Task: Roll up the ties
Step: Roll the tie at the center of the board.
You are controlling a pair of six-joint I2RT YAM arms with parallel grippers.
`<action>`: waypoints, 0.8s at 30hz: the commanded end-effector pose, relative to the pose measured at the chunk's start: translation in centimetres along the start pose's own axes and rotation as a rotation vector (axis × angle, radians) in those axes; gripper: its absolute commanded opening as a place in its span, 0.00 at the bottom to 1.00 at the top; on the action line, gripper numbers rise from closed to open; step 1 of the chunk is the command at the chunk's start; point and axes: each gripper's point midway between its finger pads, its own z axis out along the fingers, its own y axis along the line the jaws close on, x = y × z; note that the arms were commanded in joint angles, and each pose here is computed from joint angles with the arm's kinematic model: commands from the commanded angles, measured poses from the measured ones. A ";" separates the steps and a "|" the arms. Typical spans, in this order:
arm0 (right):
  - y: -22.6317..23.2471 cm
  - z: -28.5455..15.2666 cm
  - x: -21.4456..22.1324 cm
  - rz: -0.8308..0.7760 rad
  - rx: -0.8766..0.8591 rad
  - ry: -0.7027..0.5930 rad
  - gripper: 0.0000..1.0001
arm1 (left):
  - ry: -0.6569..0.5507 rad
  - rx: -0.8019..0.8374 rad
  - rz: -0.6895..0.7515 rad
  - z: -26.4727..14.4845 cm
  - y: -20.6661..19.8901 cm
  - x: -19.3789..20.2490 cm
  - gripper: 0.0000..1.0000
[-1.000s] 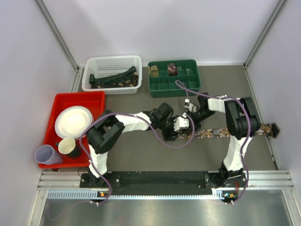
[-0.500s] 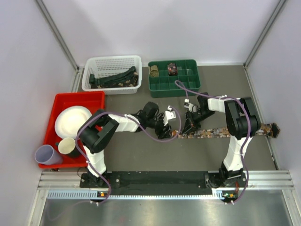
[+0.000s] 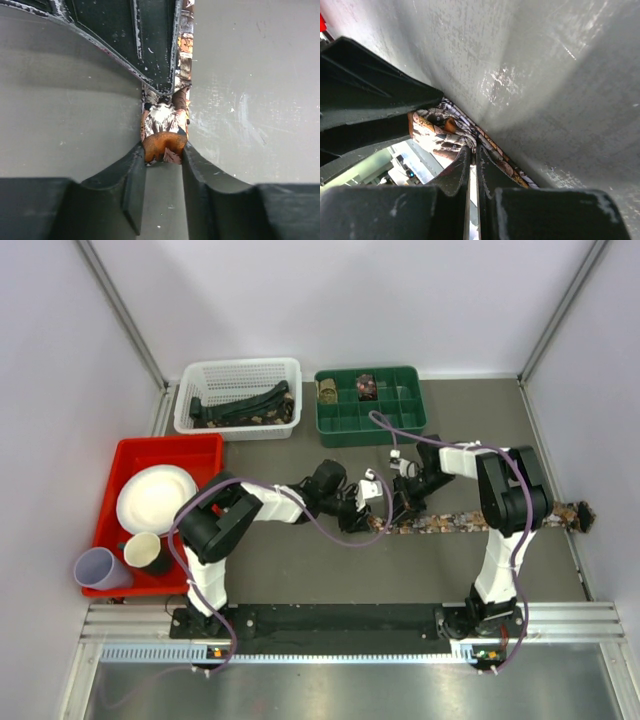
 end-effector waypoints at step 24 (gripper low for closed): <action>-5.1 1.0 -0.5 -0.047 0.246 0.007 0.00 | 0.057 0.072 -0.098 5.1 -1.5 -0.2 0.43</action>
